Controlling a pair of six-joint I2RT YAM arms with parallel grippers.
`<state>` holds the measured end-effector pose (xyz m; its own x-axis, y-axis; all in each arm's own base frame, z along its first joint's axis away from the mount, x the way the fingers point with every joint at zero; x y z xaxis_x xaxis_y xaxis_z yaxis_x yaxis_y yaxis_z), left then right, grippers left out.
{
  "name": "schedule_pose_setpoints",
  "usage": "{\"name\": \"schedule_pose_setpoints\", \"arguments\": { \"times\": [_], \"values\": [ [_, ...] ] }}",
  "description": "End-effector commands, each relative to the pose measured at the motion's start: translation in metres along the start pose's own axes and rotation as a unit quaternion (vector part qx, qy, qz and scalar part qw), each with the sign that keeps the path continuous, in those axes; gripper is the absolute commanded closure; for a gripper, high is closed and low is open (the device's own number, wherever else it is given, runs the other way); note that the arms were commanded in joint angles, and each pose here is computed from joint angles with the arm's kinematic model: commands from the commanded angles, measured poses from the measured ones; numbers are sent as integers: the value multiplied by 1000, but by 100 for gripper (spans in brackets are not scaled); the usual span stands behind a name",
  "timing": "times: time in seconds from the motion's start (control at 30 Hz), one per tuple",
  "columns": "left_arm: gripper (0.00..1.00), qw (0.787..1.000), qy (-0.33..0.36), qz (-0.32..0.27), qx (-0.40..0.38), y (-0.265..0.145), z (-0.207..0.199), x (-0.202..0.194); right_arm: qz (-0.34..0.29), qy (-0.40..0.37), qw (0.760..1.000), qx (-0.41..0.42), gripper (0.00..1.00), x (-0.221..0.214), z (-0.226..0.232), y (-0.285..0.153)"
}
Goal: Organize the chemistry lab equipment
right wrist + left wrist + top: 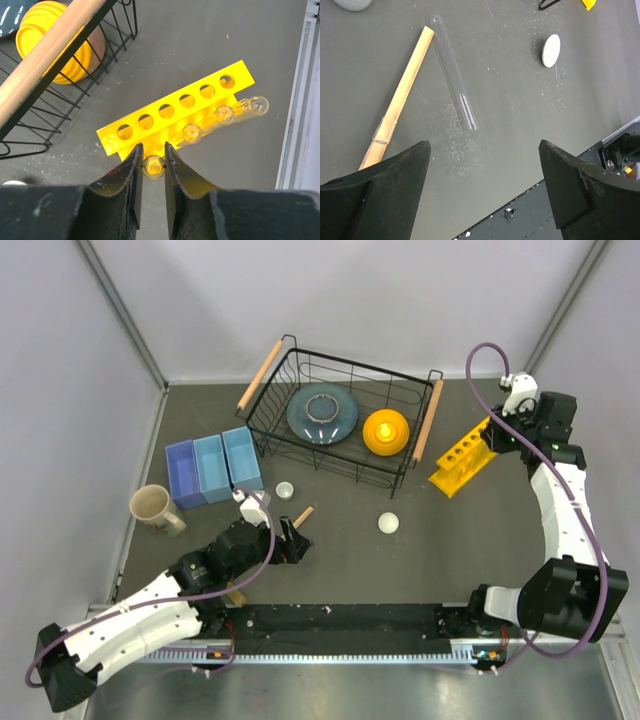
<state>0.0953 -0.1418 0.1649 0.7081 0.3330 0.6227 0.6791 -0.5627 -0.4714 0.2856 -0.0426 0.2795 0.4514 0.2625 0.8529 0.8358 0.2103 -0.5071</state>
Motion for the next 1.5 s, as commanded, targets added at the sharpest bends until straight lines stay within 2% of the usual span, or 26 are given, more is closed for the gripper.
{"name": "schedule_pose_setpoints", "arguments": {
  "times": [0.0,0.27,0.97,1.4,1.47],
  "values": [
    [5,1000,-7,-12,-3,1,-1,3,-42,-28,998,-25,91,25,-15,0],
    [5,1000,-5,-9,0,1,-1,3,-36,-24,999,-19,91,24,-19,10],
    [4,1000,-4,-4,-5,1,-5,5,3,1,1000,10,88,-24,-13,47],
    [4,1000,-13,22,1,10,-13,4,14,4,999,28,79,-38,-8,54],
    [4,999,-14,33,6,13,-14,3,13,3,999,29,73,-39,-8,53]
  ]
}}
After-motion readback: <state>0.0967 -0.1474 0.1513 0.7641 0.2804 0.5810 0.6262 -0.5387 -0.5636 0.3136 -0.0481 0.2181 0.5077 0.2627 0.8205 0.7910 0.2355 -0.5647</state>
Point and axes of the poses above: each gripper's point midway between its finger pads, its own y axis out along the fingers, its own z axis along the line the jaws close on, x = y × z, the point moved 10 cm from there along -y, back along the fingers, and after that the axes turned 7 degrees about -y, right-handed, at the moved point
